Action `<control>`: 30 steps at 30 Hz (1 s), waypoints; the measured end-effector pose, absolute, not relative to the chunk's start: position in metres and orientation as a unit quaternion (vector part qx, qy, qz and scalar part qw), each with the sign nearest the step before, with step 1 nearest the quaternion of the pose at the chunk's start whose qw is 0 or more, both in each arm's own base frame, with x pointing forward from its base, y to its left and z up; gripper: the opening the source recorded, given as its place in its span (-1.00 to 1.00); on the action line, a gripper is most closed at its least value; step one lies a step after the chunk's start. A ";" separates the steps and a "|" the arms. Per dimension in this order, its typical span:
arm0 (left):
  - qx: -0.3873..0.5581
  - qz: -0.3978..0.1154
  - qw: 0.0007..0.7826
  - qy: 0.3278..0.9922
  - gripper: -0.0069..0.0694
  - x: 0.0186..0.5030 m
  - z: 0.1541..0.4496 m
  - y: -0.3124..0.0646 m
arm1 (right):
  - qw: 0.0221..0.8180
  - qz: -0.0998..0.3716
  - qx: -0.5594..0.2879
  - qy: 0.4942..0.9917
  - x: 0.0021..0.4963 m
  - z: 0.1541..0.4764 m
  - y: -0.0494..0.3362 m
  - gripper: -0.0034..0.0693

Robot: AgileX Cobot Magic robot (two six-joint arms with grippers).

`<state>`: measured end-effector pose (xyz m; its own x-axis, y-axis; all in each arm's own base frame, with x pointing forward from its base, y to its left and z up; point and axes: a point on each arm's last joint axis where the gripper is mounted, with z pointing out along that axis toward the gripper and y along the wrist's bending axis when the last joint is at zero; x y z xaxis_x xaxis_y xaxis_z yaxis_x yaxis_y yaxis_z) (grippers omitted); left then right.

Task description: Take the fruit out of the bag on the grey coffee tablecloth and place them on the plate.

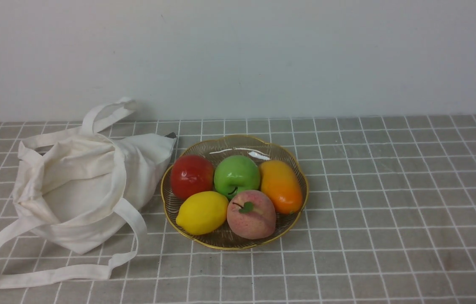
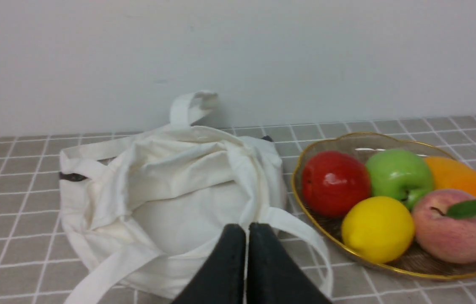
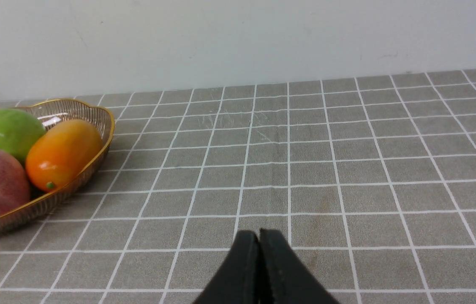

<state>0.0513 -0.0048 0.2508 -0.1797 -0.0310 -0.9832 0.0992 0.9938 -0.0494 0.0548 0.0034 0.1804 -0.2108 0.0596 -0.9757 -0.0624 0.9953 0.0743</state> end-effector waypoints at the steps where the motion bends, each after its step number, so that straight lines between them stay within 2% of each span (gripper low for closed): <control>1: 0.013 -0.041 0.645 0.763 -0.84 0.050 0.238 -0.003 | 0.628 0.049 -0.001 0.777 0.055 0.180 0.003 -0.95; 4: -0.004 -0.023 0.633 0.774 -0.84 0.052 0.199 -0.001 | 0.628 0.049 -0.001 0.777 0.055 0.180 0.003 -0.95; 5: -0.004 -0.023 0.633 0.774 -0.84 0.052 0.199 -0.001 | 0.628 0.049 -0.001 0.777 0.055 0.180 0.003 -0.95; 6: -0.003 -0.022 0.618 0.786 -0.84 0.053 0.184 -0.001 | 0.628 0.049 -0.001 0.777 0.055 0.180 0.003 -0.95; 8: -0.002 -0.022 0.605 0.796 -0.84 0.053 0.175 -0.001 | 0.628 0.049 -0.001 0.777 0.055 0.180 0.003 -0.95; 30: 0.010 -0.023 0.588 0.808 -0.84 0.052 0.170 -0.002 | 0.628 0.049 -0.001 0.777 0.055 0.180 0.003 -0.95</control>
